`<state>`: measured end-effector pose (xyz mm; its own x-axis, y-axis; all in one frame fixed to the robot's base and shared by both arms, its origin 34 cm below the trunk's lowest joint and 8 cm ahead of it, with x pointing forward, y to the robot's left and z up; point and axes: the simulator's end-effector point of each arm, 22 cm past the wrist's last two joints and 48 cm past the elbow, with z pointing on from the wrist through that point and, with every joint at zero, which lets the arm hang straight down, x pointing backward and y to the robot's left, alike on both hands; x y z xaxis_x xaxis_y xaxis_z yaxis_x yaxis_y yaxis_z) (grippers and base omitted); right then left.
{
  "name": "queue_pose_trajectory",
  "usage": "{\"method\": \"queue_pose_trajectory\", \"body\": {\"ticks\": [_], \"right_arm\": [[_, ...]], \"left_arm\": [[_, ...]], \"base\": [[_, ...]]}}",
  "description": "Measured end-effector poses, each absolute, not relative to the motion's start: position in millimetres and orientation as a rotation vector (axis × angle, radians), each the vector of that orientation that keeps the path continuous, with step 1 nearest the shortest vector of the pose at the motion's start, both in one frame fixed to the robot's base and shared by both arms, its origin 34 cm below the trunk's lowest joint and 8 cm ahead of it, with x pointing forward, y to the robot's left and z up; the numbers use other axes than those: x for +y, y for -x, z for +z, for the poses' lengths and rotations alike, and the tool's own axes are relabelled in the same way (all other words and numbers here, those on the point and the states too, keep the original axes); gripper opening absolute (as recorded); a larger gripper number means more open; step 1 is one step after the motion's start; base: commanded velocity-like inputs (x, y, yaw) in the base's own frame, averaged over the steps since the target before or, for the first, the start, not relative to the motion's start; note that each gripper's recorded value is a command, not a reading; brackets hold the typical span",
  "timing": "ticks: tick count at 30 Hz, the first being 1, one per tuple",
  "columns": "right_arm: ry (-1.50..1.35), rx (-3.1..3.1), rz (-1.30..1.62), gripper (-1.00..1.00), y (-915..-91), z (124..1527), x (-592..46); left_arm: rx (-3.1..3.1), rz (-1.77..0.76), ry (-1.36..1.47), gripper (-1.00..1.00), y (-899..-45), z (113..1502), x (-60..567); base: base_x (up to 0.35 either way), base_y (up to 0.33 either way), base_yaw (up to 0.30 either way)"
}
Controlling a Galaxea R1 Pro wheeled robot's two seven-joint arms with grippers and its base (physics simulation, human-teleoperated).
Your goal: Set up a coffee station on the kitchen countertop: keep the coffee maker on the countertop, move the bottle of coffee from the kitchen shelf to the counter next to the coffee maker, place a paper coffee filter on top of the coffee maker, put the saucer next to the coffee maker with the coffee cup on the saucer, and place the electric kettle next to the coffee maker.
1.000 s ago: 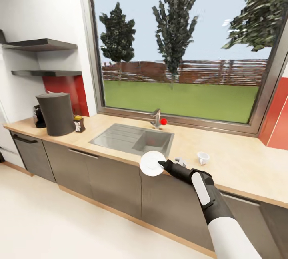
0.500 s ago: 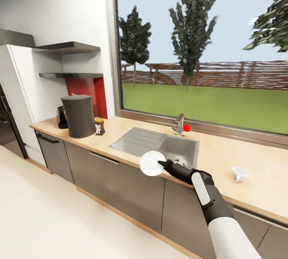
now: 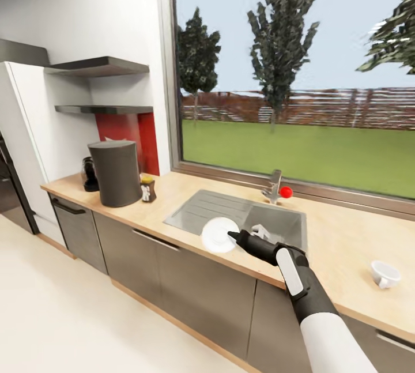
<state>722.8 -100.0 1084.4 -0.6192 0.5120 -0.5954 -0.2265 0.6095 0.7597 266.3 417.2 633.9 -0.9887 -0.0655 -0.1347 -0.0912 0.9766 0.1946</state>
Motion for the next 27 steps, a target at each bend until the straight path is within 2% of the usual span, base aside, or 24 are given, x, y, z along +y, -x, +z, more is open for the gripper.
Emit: {"method": "queue_pose_trajectory", "body": {"ticks": [13, 27], "right_arm": [[-0.226, 1.972, 1.080, -1.00, -722.9, 1084.3, -100.0], [-0.226, 1.971, 1.081, -1.00, -722.9, 1084.4, -99.7]], "left_arm": [[2.997, 0.302, 0.125, 1.00, -265.8, 633.7, 417.0], [2.996, 0.299, 0.132, 1.00, -265.5, 633.5, 416.3]], "base": [[0.310, 0.163, 0.000], [0.291, 0.221, 0.000]]}}
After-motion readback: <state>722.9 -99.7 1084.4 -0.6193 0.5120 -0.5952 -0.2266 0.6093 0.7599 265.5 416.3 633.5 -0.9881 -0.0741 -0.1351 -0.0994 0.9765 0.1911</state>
